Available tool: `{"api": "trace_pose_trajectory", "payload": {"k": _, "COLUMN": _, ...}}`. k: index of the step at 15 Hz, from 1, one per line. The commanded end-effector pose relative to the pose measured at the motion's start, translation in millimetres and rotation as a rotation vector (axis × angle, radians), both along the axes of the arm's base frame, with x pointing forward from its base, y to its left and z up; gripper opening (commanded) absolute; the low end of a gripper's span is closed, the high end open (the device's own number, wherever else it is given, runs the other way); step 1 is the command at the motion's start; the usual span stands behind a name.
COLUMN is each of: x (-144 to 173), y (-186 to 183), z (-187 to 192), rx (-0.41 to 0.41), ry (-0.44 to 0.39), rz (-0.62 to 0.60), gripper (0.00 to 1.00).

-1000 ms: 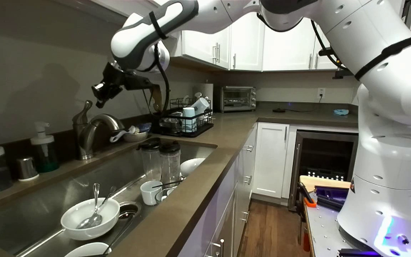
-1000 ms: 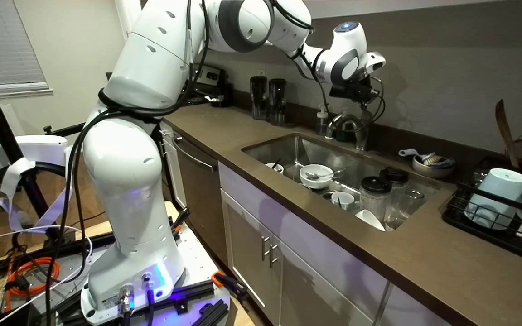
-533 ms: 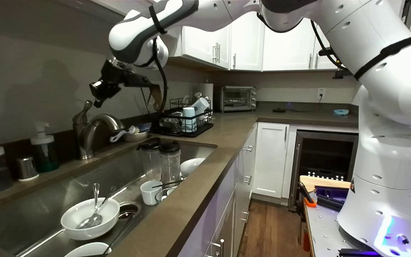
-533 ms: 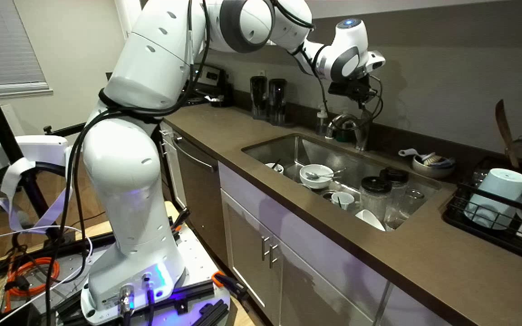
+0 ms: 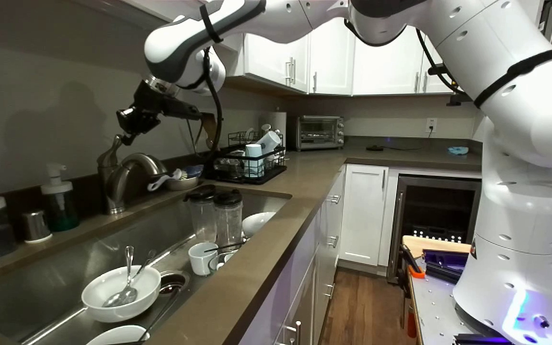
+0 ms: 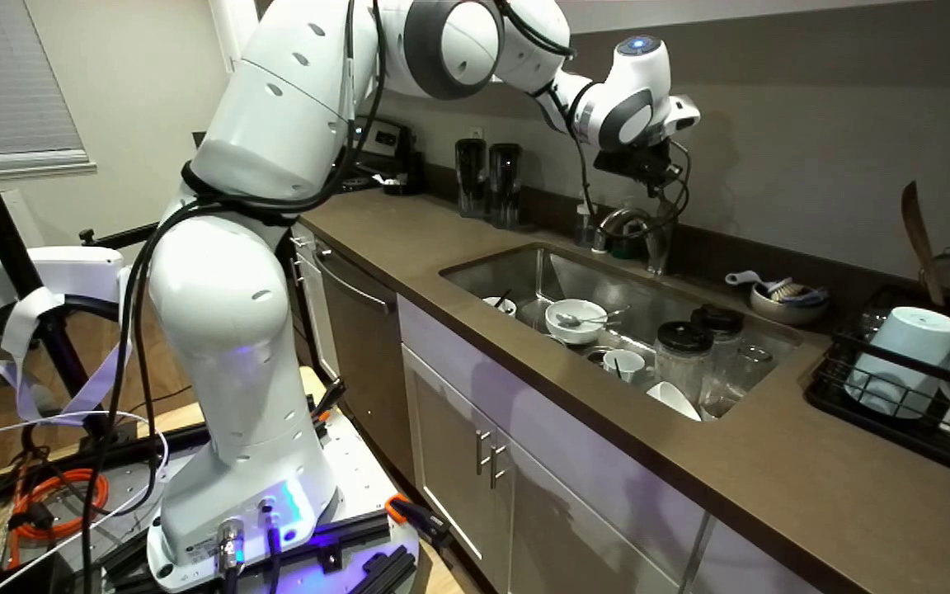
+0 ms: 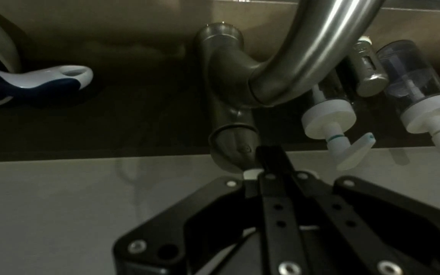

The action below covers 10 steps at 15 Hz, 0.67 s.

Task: Open the faucet of the sink.

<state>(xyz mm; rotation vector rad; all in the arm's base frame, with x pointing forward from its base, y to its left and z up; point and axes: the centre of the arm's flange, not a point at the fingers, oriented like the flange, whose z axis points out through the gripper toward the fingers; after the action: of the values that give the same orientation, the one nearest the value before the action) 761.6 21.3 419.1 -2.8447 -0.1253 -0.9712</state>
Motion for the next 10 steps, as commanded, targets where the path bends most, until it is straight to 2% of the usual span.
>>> {"api": "trace_pose_trajectory", "payload": {"k": 1, "x": 7, "y": -2, "z": -1, "rx": 0.045, "ry": -0.054, "rz": 0.002, "gripper": 0.04}}
{"api": "trace_pose_trajectory", "payload": {"k": 10, "x": 16, "y": 2, "z": -15, "rx": 0.136, "ry": -0.147, "rz": -0.018, "gripper": 0.04}}
